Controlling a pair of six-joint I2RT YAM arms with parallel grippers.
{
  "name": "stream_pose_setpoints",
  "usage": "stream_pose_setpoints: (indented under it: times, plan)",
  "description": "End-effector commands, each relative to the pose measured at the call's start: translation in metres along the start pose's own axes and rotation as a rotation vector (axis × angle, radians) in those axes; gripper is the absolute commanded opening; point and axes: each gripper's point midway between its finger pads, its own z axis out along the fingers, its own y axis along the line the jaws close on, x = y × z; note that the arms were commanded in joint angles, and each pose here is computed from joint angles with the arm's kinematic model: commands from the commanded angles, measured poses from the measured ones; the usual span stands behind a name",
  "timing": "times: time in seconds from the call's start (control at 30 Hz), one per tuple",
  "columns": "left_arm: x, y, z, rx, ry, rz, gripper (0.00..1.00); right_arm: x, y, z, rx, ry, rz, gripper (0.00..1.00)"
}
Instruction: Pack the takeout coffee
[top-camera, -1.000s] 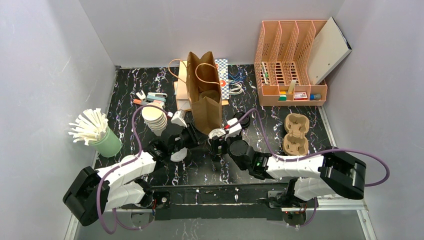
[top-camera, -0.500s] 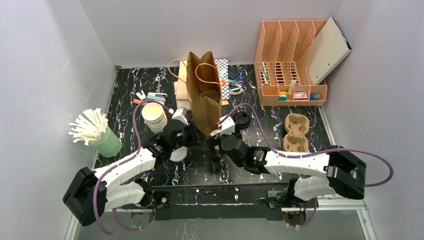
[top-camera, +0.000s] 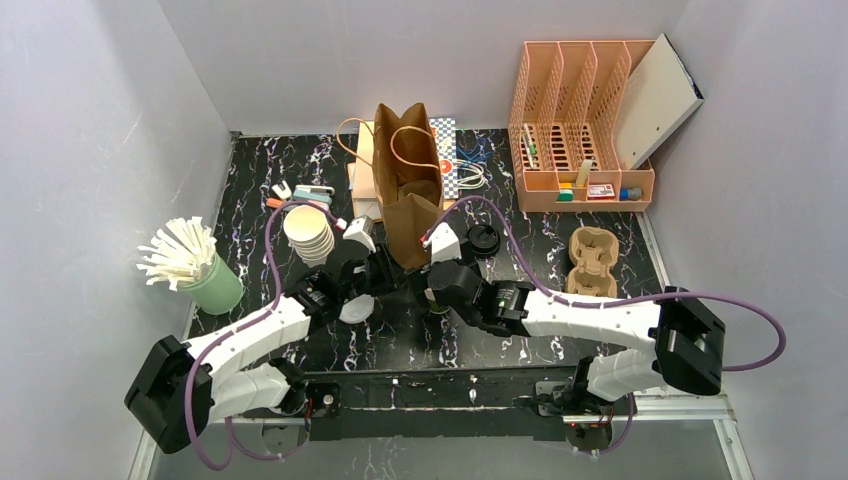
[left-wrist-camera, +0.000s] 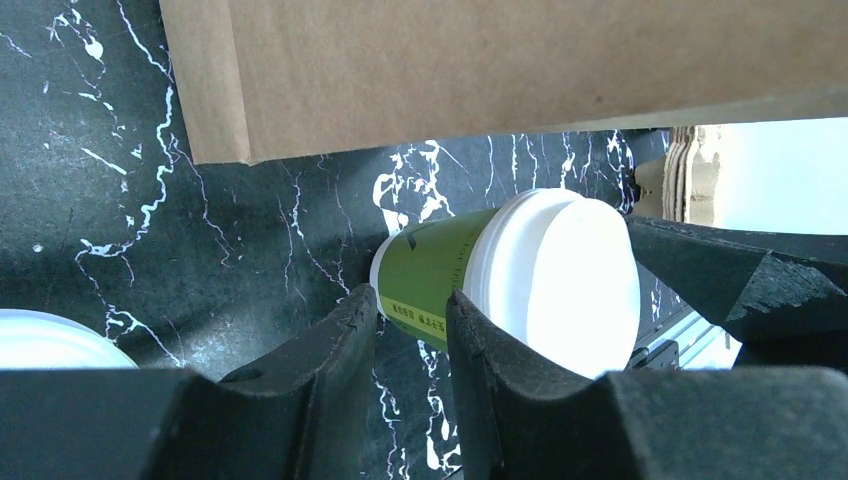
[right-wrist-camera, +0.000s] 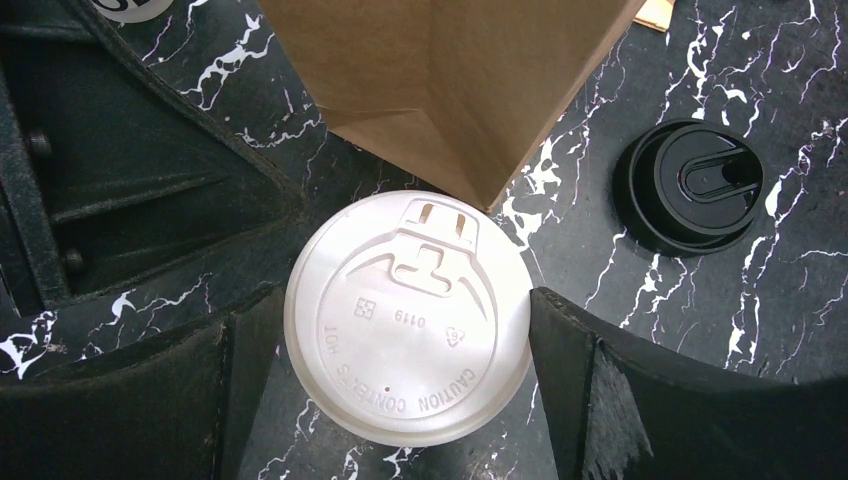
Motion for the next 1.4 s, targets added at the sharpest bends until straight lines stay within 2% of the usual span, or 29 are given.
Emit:
stream_pose_setpoints:
  times: [0.0, 0.2, 0.5, 0.9, 1.37]
  plan:
    - [-0.015, -0.011, -0.008, 0.022, -0.044, 0.007, 0.31, -0.012, 0.003, -0.003, -0.005, 0.008, 0.035, 0.98]
    - [-0.010, -0.011, -0.008, 0.033, -0.031, -0.006, 0.32, 0.003, -0.002, -0.004, 0.004, 0.041, 0.059, 0.98]
    - [-0.010, -0.016, -0.012, 0.066, -0.034, -0.035, 0.36, 0.001, -0.004, -0.011, -0.022, 0.009, 0.079, 0.98]
    - [0.003, -0.037, -0.009, 0.174, 0.043, -0.059, 0.43, 0.002, -0.001, -0.017, -0.066, 0.004, 0.076, 0.98]
    - [0.019, -0.037, 0.000, 0.194, 0.126, -0.048, 0.50, 0.013, 0.001, -0.017, -0.111, -0.008, 0.053, 0.98]
